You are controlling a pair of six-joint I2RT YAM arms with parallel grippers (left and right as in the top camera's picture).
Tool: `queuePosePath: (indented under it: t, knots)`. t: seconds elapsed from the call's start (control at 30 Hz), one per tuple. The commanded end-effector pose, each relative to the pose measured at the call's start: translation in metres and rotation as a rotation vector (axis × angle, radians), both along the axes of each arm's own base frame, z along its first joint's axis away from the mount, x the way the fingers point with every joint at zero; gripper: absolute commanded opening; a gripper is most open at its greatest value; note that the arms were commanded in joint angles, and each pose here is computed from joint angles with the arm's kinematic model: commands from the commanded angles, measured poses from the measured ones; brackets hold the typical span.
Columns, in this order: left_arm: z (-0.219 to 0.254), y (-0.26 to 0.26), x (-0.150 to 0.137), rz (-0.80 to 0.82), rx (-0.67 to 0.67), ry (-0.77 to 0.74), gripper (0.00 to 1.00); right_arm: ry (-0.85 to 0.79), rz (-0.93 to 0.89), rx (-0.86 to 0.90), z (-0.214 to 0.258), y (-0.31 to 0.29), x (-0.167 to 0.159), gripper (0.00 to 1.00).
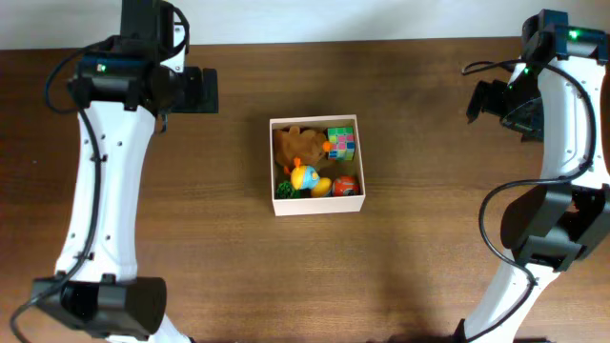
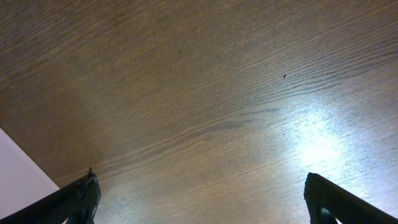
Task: Pack container
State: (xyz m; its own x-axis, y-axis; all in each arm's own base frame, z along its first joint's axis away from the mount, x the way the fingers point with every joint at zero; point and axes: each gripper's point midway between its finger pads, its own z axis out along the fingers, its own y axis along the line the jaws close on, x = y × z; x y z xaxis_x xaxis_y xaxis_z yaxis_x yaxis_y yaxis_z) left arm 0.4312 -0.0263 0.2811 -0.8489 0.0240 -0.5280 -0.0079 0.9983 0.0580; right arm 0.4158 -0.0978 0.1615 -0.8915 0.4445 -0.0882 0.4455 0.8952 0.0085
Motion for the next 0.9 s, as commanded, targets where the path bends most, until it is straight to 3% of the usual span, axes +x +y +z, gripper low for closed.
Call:
queuePosePath:
  t: [0.0,0.13,0.27,0.47,0.67,0.87]
  knots:
    - [0.051,0.008,-0.027,0.019,0.006,-0.12,0.99,-0.022,-0.005,-0.003,0.007,-0.002,0.002,0.99]
    - [0.086,0.023,-0.061,0.082,0.035,-0.198,0.99,-0.022,-0.005,-0.003,0.007,-0.002,0.002,0.99]
    - [0.083,0.026,-0.083,0.109,0.021,-0.149,0.99,-0.022,-0.005,-0.003,0.007,-0.002,0.002,0.99]
    - [0.039,0.018,-0.088,0.116,0.015,-0.06,0.99,-0.022,-0.005,-0.003,0.007,-0.002,0.002,0.99]
    - [-0.029,-0.025,-0.075,-0.001,-0.023,-0.181,0.99,-0.022,-0.005,-0.003,0.007,-0.002,0.002,0.99]
    - [-0.064,-0.031,-0.097,-0.033,-0.072,-0.245,0.99,-0.022,-0.005,-0.003,0.007,-0.002,0.002,0.99]
